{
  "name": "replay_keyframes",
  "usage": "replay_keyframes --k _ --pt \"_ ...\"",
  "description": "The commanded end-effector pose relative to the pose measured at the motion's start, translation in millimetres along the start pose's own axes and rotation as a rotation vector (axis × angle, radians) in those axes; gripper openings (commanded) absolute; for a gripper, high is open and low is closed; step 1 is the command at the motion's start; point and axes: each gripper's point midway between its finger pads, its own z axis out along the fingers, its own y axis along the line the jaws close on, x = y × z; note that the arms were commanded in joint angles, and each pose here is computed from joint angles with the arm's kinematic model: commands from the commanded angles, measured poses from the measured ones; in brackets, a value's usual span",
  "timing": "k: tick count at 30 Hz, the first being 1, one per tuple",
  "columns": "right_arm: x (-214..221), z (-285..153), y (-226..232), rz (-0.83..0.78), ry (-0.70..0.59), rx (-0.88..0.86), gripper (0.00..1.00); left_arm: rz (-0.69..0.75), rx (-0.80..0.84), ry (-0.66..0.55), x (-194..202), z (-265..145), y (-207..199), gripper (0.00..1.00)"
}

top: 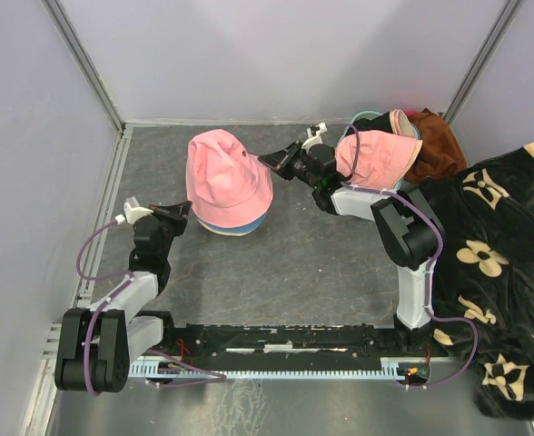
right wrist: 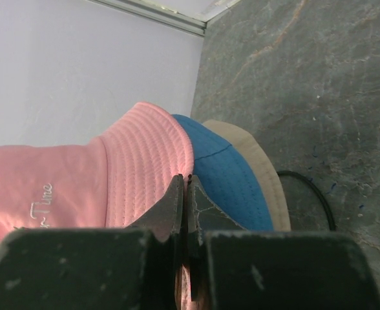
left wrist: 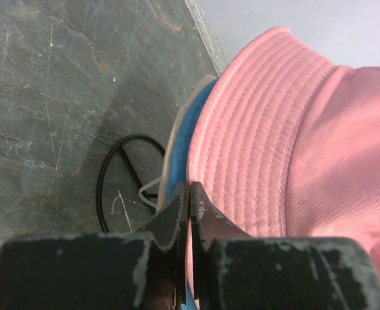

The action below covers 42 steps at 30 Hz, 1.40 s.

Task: Stack the hats
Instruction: Stack the hat on the hat.

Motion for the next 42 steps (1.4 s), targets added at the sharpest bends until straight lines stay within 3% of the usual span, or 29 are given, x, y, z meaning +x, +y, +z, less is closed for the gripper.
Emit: replay_keyframes --k 1,37,42 --pt "8.0 0.5 -24.1 -0.017 -0.006 0.056 0.04 0.043 -0.008 -0.023 -5.2 1.9 1.9 0.03" --pt "50.9 -10.8 -80.5 -0.099 0.020 0.186 0.04 0.049 -0.047 -0.002 5.5 -12.4 23.6 0.03" --pt "37.8 -15.6 -64.5 -0.119 -0.017 0.170 0.14 0.038 -0.010 -0.007 2.6 -11.7 11.9 0.03"
